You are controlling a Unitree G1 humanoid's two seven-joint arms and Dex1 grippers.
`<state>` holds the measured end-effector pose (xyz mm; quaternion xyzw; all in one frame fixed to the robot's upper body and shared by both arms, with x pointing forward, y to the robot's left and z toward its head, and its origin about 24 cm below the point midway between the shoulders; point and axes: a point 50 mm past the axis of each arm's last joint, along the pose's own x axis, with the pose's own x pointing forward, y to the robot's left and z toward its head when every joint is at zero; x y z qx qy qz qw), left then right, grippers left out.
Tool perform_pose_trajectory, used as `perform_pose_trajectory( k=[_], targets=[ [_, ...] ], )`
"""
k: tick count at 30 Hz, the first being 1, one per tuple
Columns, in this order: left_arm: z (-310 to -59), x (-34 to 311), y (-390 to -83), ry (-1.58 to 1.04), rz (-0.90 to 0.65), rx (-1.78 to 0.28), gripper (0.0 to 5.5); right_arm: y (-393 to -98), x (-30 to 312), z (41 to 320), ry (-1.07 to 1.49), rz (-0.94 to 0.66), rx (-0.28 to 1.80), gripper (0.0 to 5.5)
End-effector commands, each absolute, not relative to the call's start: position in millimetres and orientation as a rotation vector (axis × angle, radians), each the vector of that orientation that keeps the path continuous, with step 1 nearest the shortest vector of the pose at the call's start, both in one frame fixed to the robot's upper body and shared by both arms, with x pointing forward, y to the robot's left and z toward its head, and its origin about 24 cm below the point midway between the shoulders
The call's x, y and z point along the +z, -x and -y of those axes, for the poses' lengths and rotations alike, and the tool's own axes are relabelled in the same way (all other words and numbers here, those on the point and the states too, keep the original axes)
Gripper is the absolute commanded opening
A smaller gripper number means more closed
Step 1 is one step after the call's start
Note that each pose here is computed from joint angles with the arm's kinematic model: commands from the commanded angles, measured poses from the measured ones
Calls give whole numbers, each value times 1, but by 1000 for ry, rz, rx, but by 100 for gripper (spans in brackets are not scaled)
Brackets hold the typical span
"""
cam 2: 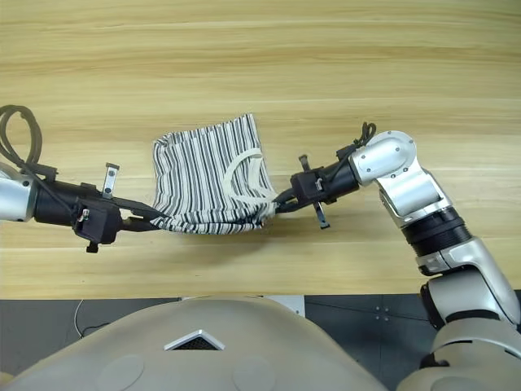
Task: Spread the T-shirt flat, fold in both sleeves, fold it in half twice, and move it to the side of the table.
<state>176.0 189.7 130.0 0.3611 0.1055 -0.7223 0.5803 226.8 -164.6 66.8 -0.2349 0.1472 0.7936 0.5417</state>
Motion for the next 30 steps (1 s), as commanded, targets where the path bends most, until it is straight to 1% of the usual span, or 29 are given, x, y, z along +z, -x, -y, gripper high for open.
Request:
perform_pose_trajectory(
  k=[1, 3, 5, 11, 17, 23, 24, 25, 27, 28, 30],
  targets=[
    [-200, 130, -187, -902, -288, -1649, 25, -236, 74, 161, 522, -313, 1802, 10],
    [-203, 128, -199, -909, -281, -1595, 25, -249, 79, 154, 502, -238, 1721, 10],
    [-206, 125, -208, -893, -281, -1566, 25, -258, 81, 153, 497, -211, 1677, 10],
    [-219, 121, -236, -851, -293, -1481, 25, -278, 85, 153, 475, -183, 1606, 10],
    [-219, 107, -257, -807, -307, -1439, 25, -294, 80, 151, 477, -176, 1546, 10],
    [-220, 86, -276, -728, -389, -1386, 25, -305, 70, 142, 486, -165, 1498, 10],
    [-219, 82, -279, -713, -404, -1375, 52, -308, 69, 140, 481, -167, 1482, 10],
    [-219, 78, -282, -706, -411, -1364, 68, -310, 67, 139, 475, -170, 1465, 43],
    [-220, 72, -287, -686, -439, -1335, 104, -316, 66, 136, 470, -158, 1428, 80],
    [-223, 71, -291, -678, -451, -1313, 114, -321, 67, 135, 474, -146, 1389, 91],
    [-234, 71, -300, -654, -470, -1253, 153, -331, 67, 135, 480, -136, 1311, 135]
  ],
)
